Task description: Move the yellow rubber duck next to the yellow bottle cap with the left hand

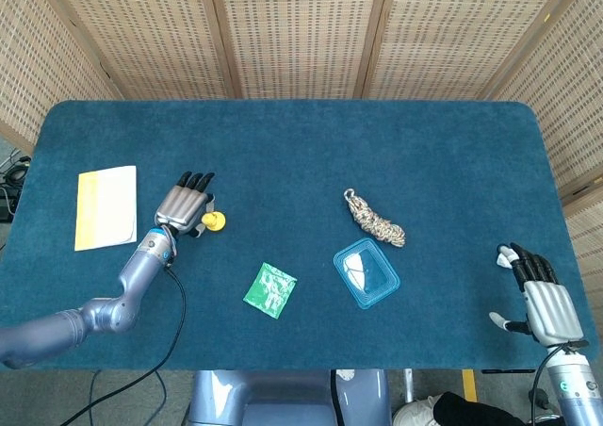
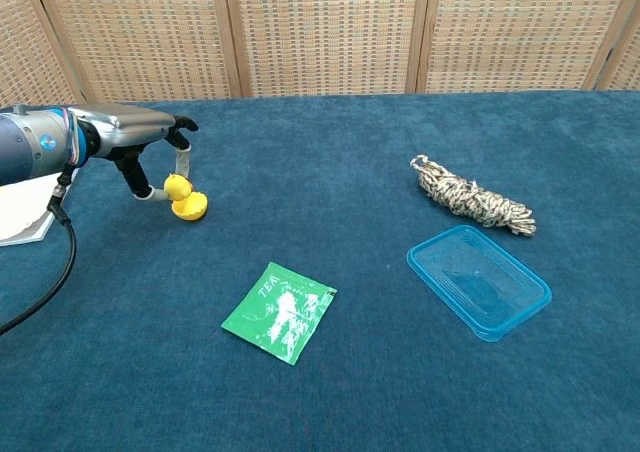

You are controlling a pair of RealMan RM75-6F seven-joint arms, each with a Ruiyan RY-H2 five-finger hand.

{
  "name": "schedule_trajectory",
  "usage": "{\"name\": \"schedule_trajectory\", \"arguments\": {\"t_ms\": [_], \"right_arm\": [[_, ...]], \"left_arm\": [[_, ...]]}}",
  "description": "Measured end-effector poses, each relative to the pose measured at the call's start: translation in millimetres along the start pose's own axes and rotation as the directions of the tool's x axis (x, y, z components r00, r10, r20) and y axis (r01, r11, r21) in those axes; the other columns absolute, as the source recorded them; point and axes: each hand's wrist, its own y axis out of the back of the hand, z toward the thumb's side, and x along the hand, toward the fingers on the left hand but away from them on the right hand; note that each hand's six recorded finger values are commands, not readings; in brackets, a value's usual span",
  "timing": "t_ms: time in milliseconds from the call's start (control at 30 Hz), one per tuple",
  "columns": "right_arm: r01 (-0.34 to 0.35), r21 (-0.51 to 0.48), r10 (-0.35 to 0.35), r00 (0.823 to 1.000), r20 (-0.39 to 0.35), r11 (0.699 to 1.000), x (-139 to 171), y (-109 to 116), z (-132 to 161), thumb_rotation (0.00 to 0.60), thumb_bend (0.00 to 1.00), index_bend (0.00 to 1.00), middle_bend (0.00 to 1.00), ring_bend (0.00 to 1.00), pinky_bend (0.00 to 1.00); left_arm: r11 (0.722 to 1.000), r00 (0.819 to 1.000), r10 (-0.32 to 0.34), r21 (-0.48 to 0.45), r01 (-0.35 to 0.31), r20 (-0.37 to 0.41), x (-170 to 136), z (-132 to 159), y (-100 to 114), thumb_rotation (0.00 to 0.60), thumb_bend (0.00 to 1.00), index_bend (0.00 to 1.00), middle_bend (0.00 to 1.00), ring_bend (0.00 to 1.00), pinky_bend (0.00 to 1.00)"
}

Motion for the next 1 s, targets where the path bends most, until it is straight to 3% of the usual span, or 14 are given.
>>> {"name": "schedule_trajectory", "arguments": {"t_ms": [300,600,667,833,1000], "right_arm": [[0.003,-0.009,-0.003,1.000,0.011,1.000,-1.9,1.1,-3.8,0.600,0.00,0.00,0.00,0.00,0.00],[0.011,-0.019,-0.011,1.000,0.016,1.000,-3.0,2.4,-6.2,0.600,0.00,0.00,0.00,0.00,0.00],[0.010,-0.017,-0.010,1.000,0.014,1.000,-2.9,2.1,-5.7,0.600,0.00,0.00,0.00,0.00,0.00],[0.013,-0.017,-0.013,1.000,0.012,1.000,-2.4,2.5,-5.4,0.600,0.00,0.00,0.00,0.00,0.00],[0.015,-0.016,-0.014,1.000,0.014,1.000,-2.7,2.3,-6.1,0.600,0.00,0.00,0.00,0.00,0.00]], "left_arm": [[1.000,1.000,-0.016,0.013,0.016,0.010,8.5,11.3,-3.0,0.600,0.35,0.50,0.00,0.00,0.00],[1.000,1.000,-0.016,0.016,0.016,-0.009,10.1,4.3,-1.5,0.600,0.34,0.49,0.00,0.00,0.00],[1.000,1.000,-0.021,0.020,0.021,-0.010,10.1,3.8,-2.8,0.600,0.34,0.45,0.00,0.00,0.00],[0.999,0.999,-0.030,0.026,0.031,-0.014,11.1,5.9,-7.7,0.600,0.33,0.18,0.00,0.00,0.00],[0.999,0.999,-0.033,0.023,0.033,-0.014,11.0,5.9,-9.2,0.600,0.33,0.12,0.00,0.00,0.00]]}}
